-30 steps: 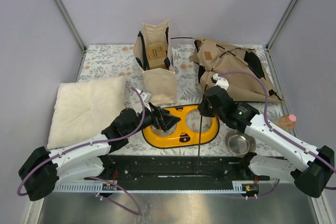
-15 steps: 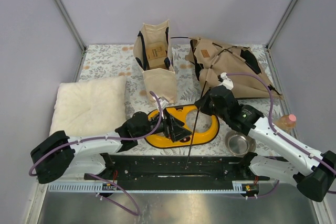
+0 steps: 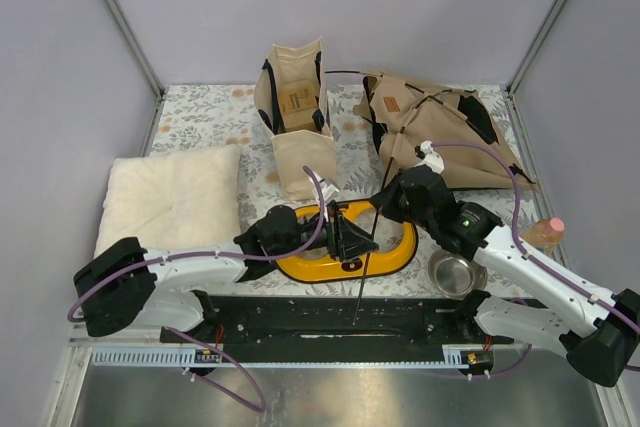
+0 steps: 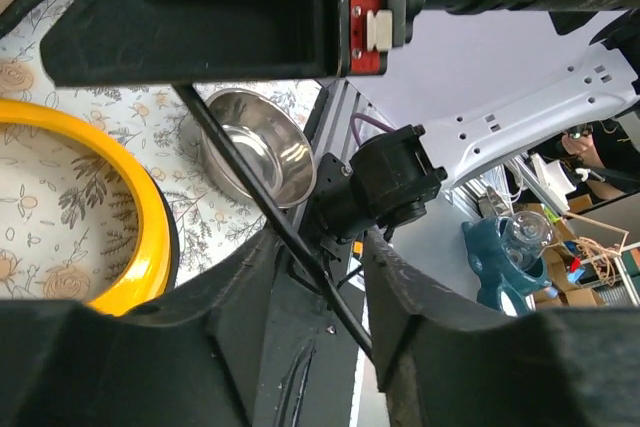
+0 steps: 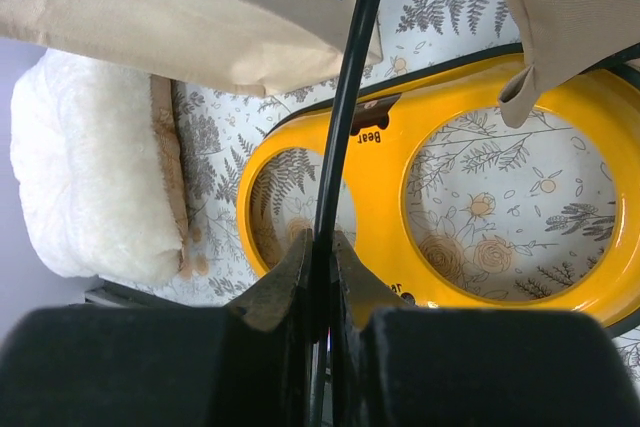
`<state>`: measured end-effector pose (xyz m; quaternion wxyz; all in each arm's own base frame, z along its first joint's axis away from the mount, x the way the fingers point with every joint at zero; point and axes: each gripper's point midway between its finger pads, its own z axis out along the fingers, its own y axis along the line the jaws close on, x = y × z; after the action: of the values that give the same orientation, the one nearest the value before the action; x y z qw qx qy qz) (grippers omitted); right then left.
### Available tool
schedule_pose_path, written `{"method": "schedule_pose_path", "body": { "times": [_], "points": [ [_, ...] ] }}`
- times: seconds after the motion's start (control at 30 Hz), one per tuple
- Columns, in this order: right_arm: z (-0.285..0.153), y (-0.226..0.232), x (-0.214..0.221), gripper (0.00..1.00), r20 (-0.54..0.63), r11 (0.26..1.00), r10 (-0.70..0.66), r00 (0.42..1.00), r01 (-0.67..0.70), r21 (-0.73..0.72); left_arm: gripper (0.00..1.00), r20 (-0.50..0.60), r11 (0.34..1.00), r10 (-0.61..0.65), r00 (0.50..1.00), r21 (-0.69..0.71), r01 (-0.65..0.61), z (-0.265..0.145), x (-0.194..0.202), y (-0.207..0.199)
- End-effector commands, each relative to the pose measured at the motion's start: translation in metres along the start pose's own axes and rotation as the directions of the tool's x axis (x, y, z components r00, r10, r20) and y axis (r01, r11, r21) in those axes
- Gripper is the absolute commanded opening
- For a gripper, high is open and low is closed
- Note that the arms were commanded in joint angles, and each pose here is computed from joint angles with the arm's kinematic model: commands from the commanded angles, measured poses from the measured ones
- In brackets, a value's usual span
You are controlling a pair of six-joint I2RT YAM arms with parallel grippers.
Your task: Set up the pet tent
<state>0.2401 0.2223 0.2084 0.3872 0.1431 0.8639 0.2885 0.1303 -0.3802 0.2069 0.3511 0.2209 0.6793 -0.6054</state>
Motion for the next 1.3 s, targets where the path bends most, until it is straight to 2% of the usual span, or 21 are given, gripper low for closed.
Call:
{"method": "schedule_pose_path", "body": {
  "times": [0.0,0.17,0.23,0.27,0.37,0.4,0.5,0.57,0.7,0.87,1.07,1.27],
  "points": [
    [-0.008,0.032,-0.015,0.0,0.03,0.991,-0.027,0.999,0.031,-0.132,0.36,0.004,0.998,0.03,1.0,0.059,-0.03,0.013,-0.013,-0.016],
    [-0.013,0.033,-0.012,0.0,0.007,0.989,-0.04,0.999,0.041,-0.143,0.0,-0.019,0.999,0.008,1.0,0.052,-0.007,0.021,-0.011,-0.014],
    [-0.016,0.032,-0.011,0.07,0.001,0.989,-0.045,0.999,0.045,-0.142,0.0,-0.015,0.999,0.003,1.0,0.048,-0.002,0.023,-0.013,-0.013],
    [-0.019,0.031,-0.01,0.15,-0.006,0.989,-0.05,0.999,0.048,-0.143,0.0,-0.013,0.999,0.001,1.0,0.045,-0.001,0.023,-0.013,-0.013],
    [-0.028,0.025,-0.007,0.58,-0.019,0.988,-0.073,0.997,0.069,-0.14,0.0,-0.004,0.999,-0.004,1.0,0.039,0.004,0.024,-0.015,-0.012],
    [-0.033,0.021,-0.006,0.67,-0.022,0.988,-0.079,0.997,0.075,-0.136,0.0,0.0,0.999,-0.005,1.0,0.039,0.005,0.023,-0.016,-0.013],
    [-0.048,0.014,0.0,0.84,-0.029,0.98,-0.116,0.993,0.11,-0.166,0.0,0.012,0.999,-0.009,1.0,0.037,0.008,0.024,-0.019,-0.014],
    [-0.059,0.01,0.006,0.89,-0.044,0.972,-0.146,0.988,0.135,-0.194,0.0,0.017,0.999,-0.012,1.0,0.038,0.011,0.024,-0.022,-0.015],
    [-0.079,-0.002,0.024,0.92,-0.099,0.954,-0.197,0.975,0.167,-0.249,0.0,0.029,0.999,-0.014,0.999,0.052,0.012,0.027,-0.027,-0.02],
    [-0.101,-0.005,0.073,0.88,-0.237,0.883,-0.299,0.924,0.173,-0.436,0.0,0.056,0.999,-0.01,0.998,0.051,0.007,0.03,-0.035,-0.022],
    [-0.105,0.0,0.104,0.79,-0.279,0.799,-0.328,0.903,0.107,-0.591,0.0,0.078,0.998,-0.009,0.997,0.066,0.004,0.032,-0.041,-0.026],
    [-0.081,0.002,0.114,0.72,-0.264,0.776,-0.278,0.924,0.054,-0.628,0.0,0.092,0.997,-0.019,0.996,0.07,0.012,0.034,-0.045,-0.028]
  ]
}}
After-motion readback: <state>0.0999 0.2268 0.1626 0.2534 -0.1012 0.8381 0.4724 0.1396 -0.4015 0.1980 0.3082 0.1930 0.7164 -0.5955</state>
